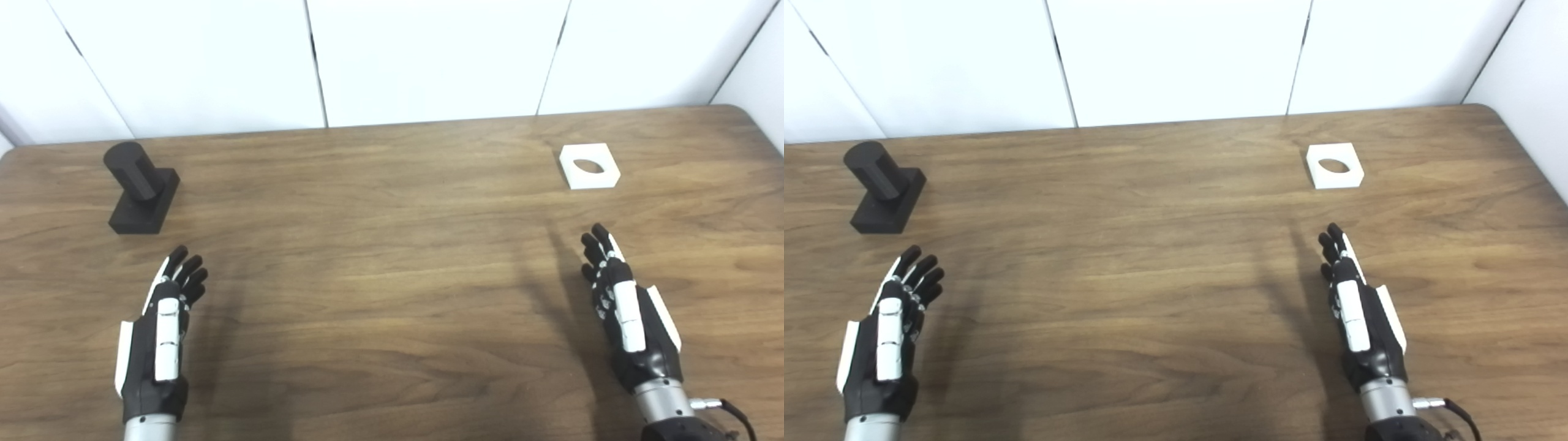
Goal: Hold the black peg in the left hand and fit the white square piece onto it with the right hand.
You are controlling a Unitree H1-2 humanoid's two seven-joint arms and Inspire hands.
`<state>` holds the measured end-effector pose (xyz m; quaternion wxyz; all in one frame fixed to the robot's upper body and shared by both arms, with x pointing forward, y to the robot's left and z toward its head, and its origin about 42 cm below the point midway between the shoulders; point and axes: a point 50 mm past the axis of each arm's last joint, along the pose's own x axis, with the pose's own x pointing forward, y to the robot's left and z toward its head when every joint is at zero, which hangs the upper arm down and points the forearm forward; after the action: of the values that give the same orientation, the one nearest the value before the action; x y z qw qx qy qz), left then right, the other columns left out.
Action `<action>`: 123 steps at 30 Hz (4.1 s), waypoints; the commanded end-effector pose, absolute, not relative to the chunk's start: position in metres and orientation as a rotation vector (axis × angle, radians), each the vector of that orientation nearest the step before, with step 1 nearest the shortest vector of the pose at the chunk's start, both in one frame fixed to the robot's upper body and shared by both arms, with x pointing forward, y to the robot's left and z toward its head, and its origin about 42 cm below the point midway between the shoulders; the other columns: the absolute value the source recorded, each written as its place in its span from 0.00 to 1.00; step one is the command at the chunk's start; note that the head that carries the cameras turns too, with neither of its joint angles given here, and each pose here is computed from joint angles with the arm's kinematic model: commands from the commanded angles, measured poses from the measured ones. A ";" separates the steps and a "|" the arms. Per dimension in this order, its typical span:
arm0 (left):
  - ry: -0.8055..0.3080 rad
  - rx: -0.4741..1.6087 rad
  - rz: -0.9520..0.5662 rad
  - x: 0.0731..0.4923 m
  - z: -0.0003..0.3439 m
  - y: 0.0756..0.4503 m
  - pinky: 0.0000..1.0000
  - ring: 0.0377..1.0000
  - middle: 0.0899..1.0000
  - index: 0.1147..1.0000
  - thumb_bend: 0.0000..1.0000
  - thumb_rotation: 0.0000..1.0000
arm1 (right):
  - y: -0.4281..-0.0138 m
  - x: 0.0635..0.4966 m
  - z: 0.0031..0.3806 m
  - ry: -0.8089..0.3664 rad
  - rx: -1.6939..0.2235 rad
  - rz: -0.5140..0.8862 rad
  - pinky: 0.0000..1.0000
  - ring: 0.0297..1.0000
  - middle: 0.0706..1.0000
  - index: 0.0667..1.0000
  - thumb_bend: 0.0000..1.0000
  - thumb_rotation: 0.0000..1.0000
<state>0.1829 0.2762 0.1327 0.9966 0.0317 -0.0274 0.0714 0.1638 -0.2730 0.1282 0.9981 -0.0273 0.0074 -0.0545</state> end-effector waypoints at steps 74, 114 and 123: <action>-0.154 0.199 0.128 0.173 0.109 0.248 0.93 0.91 0.91 0.90 0.53 0.56 | -0.276 0.160 0.116 -0.041 -0.003 -0.091 1.00 1.00 1.00 1.00 0.63 1.00; 0.064 1.301 0.663 0.332 0.179 0.364 0.96 0.94 0.90 0.81 0.94 0.64 | -0.266 0.157 0.121 -0.016 -0.030 -0.104 1.00 1.00 0.98 1.00 0.53 1.00; 0.141 1.199 0.626 0.361 0.179 0.368 0.94 0.92 0.88 0.76 0.93 0.64 | -0.263 0.155 0.125 -0.019 -0.009 -0.109 1.00 1.00 0.99 1.00 0.50 1.00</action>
<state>0.3434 0.3618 0.1534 0.7822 0.5530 0.0937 0.2711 0.1573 -0.2748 0.1199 0.9984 -0.0282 0.0012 -0.0487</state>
